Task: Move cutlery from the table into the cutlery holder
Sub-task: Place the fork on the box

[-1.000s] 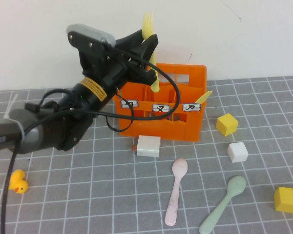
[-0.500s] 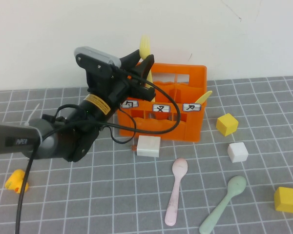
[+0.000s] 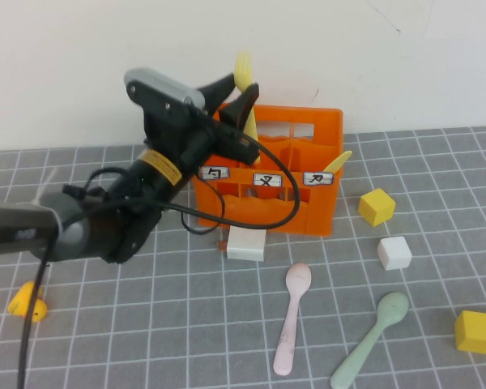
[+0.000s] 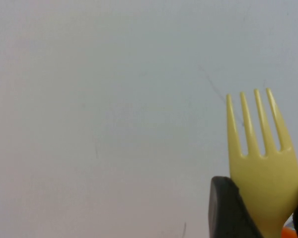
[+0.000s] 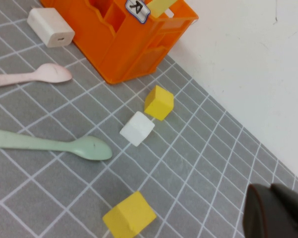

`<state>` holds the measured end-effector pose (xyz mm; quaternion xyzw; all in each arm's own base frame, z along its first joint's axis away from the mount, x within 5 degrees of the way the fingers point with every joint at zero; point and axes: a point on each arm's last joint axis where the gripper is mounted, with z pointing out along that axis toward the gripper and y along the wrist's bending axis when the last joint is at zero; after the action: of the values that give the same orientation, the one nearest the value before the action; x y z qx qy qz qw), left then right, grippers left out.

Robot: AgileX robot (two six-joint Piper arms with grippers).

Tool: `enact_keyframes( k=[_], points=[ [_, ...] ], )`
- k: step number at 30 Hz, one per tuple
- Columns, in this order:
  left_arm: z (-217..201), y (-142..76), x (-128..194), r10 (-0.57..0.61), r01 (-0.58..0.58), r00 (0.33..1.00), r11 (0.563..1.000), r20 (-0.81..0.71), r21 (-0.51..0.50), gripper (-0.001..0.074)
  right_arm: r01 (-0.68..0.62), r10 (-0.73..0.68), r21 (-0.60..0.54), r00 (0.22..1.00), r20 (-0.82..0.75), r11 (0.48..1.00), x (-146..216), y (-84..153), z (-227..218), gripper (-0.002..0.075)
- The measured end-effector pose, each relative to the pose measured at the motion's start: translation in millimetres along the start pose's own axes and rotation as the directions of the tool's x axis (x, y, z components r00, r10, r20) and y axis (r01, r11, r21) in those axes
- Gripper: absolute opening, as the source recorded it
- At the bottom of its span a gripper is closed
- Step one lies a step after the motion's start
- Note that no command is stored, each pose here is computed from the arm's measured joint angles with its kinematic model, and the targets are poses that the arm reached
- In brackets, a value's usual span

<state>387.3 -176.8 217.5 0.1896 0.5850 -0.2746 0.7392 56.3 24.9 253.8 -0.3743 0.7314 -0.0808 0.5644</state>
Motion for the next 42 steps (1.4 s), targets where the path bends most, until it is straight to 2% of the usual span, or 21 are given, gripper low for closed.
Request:
enact_keyframes(
  k=[6, 12, 19, 28, 33, 36, 42],
  points=[
    [0, -4, -23, 0.078, -0.077, 0.996, 0.997, -0.034, 0.019, 0.0261, 0.0, 0.0, 0.0, 1.0, 0.0, 1.0, 0, 0, 0, -0.0003],
    [-1, -8, -13, 0.125, -0.117, 0.983, 0.991, -0.137, 0.068, 0.0261, 0.0, 0.0, 0.0, 1.0, 0.0, 1.0, 0, 0, 0, -0.0003],
    [0, -8, -16, 0.098, -0.091, 0.99, 0.993, -0.101, 0.069, 0.0265, 0.0, 0.0, 0.0, 1.0, 0.0, 1.0, 0, 0, 0, -0.0003],
    [-2, -5, -7, 0.038, -0.032, 0.977, 0.999, -0.212, 0.032, 0.0409, 0.0, 0.0, 0.0, 1.0, 0.0, 1.0, 0, 0, 0, -0.0003],
    [-2, -5, -6, 0.028, -0.023, 0.974, 0.999, -0.225, 0.023, 0.0428, 0.0, 0.0, 0.0, 1.0, 0.0, 1.0, 0, 0, 0, -0.0003],
    [-2, -4, -12, 0.031, -0.03, 0.973, 1.0, -0.227, 0.011, 0.0377, 0.0, 0.0, 0.0, 1.0, 0.0, 1.0, 0, 0, 0, -0.0003],
    [-7, -3, -44, 0.15, -0.162, 0.949, 0.986, -0.279, -0.023, 0.012, 0.0, 0.0, 0.0, 1.0, 0.0, 1.0, 0, 0, 0, -0.0003]
  ],
)
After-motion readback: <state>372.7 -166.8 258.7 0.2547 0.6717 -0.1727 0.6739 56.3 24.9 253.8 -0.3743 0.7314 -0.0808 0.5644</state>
